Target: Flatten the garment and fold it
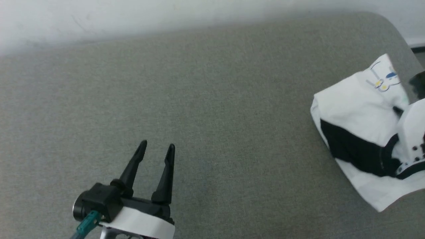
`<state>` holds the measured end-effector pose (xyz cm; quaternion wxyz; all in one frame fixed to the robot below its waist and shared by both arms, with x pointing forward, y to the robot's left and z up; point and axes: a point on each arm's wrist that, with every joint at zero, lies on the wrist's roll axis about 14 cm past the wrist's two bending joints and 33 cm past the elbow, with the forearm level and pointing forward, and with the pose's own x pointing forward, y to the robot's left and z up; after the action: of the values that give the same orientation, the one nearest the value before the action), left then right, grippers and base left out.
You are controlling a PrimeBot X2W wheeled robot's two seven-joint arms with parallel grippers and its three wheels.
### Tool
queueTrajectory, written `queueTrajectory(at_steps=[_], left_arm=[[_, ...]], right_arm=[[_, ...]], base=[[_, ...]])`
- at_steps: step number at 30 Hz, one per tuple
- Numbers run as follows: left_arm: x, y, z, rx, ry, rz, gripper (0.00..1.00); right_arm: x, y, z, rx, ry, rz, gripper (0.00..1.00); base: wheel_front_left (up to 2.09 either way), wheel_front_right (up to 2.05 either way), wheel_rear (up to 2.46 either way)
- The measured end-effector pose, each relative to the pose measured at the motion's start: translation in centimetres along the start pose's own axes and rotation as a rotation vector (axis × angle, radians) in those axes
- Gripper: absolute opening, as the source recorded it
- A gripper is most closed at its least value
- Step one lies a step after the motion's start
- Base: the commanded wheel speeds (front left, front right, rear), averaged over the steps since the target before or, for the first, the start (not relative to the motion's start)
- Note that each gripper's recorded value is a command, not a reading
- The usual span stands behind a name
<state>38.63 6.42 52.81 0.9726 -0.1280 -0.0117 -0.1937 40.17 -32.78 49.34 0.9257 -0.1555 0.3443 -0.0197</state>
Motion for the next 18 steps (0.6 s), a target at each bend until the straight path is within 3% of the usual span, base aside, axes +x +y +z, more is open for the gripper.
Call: queueTrajectory(at_steps=[18], left_arm=[[5.9, 1.3, -3.5, 0.035, 0.038, -0.055, 1.00]], right_arm=[[5.2, -9.6, -1.4, -0.092, 0.096, -0.220, 0.00]], base=[[0.00, 0.00, 0.00]])
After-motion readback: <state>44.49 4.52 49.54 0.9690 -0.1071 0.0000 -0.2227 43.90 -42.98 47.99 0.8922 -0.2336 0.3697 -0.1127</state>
